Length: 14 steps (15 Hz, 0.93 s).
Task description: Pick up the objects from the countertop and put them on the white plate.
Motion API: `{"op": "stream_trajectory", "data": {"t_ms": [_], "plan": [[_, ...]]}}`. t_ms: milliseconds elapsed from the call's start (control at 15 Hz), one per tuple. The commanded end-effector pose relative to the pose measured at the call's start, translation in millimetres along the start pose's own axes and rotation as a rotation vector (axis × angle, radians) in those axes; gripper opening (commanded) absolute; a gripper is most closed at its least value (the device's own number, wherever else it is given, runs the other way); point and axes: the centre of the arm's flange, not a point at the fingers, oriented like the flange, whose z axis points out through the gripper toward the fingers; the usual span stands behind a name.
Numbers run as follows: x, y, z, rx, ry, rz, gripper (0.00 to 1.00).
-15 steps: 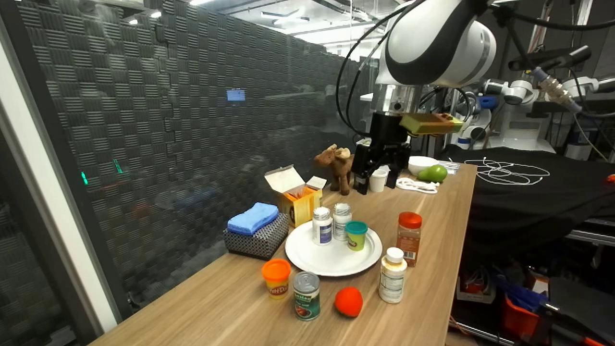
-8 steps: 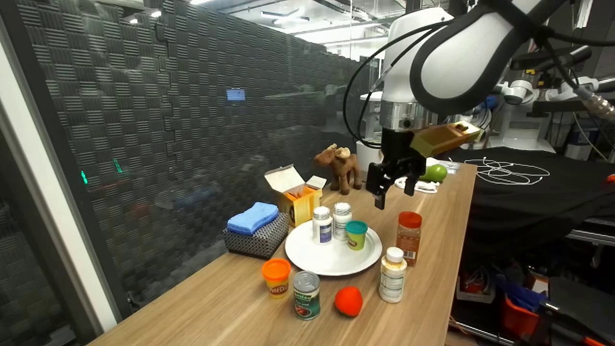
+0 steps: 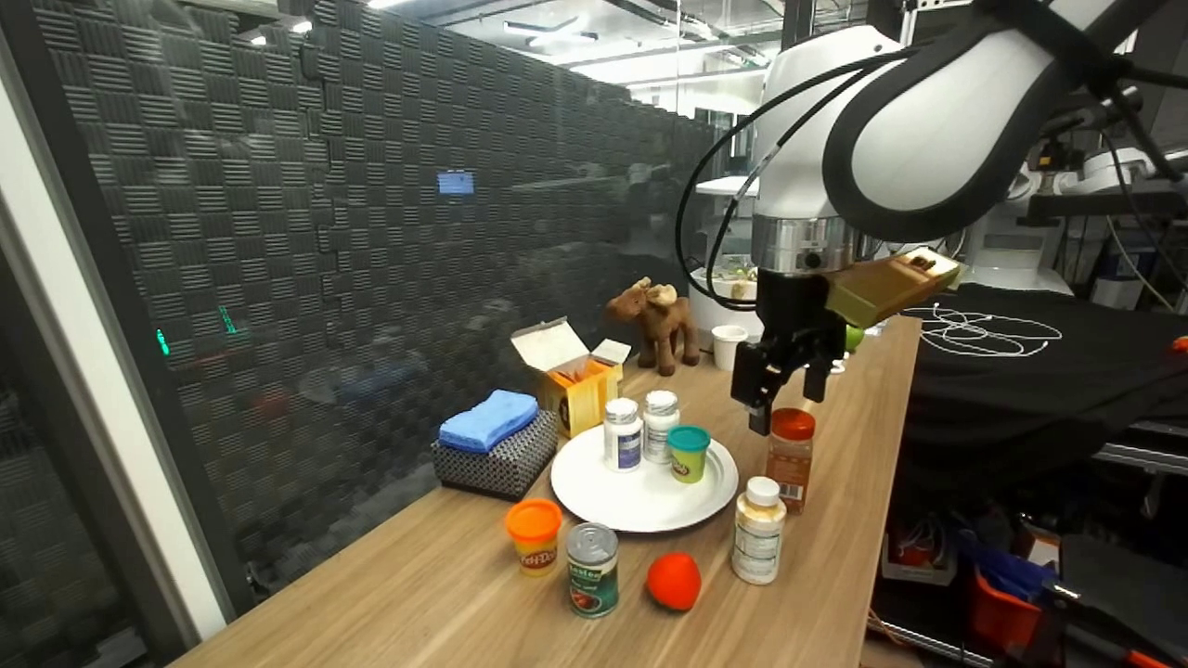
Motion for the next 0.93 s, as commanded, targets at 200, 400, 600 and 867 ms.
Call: {"op": "stream_trajectory", "data": {"t_ms": [200, 400, 600, 867], "plan": [[-9, 9, 5, 0.026, -0.027, -0.033, 0.51], [-16, 5, -2, 0.017, -0.025, -0.019, 0.28], [-22, 1, -17, -0.001, 0.001, 0.016, 0.24], [-27, -36, -56, -0.053, 0.068, 0.054, 0.24]]}}
